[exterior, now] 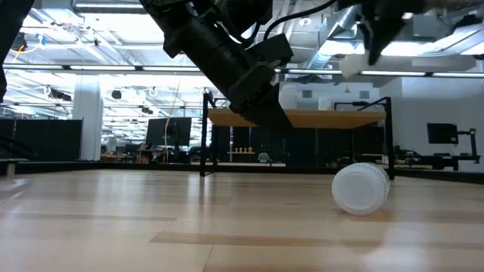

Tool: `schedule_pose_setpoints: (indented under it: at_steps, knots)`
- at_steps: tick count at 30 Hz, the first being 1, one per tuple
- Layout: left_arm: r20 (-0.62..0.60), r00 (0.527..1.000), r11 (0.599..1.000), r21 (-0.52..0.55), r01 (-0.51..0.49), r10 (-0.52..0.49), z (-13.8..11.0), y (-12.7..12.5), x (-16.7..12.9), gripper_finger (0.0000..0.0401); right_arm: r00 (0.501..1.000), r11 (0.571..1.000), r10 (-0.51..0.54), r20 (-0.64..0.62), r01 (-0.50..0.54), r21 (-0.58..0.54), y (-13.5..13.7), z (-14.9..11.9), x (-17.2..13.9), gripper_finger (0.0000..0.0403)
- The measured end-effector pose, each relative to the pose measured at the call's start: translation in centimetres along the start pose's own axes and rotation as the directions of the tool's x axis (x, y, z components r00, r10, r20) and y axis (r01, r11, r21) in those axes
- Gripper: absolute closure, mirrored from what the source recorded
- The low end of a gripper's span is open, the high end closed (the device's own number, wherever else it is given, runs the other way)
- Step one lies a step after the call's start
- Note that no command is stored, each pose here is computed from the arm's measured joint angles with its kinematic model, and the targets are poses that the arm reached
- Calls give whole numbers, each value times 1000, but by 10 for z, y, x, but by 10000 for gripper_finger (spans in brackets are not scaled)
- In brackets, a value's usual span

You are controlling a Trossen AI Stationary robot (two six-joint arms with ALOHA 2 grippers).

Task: Pick and place medicine bottles onto shelf by color
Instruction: Put the top white pill bottle on the shelf aligned with the other white pill bottle

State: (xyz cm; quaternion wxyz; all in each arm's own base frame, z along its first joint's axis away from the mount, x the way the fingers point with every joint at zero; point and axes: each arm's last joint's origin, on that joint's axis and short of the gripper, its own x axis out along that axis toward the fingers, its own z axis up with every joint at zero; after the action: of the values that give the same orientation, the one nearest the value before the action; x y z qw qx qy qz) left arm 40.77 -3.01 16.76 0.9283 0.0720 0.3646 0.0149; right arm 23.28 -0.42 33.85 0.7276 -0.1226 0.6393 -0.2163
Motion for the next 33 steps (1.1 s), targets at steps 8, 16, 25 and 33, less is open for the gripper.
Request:
schedule_pose_setpoints:
  at_steps: [8,16,25,33]
  knots:
    - [-12,1000,1000,21,1,-1,-1,0,0,207,995,995,16,-95,-25,-92,-65,8,19,264]
    - [-13,1000,999,37,-2,2,-1,0,0,207,971,981,25,-240,-71,-182,-100,34,55,260]
    - [-18,1000,998,56,-2,3,-2,0,0,207,977,970,-21,-211,-31,-241,-118,64,59,262]
    - [-19,1000,997,74,-2,3,-2,0,0,207,988,974,-63,-141,30,-224,-117,53,32,264]
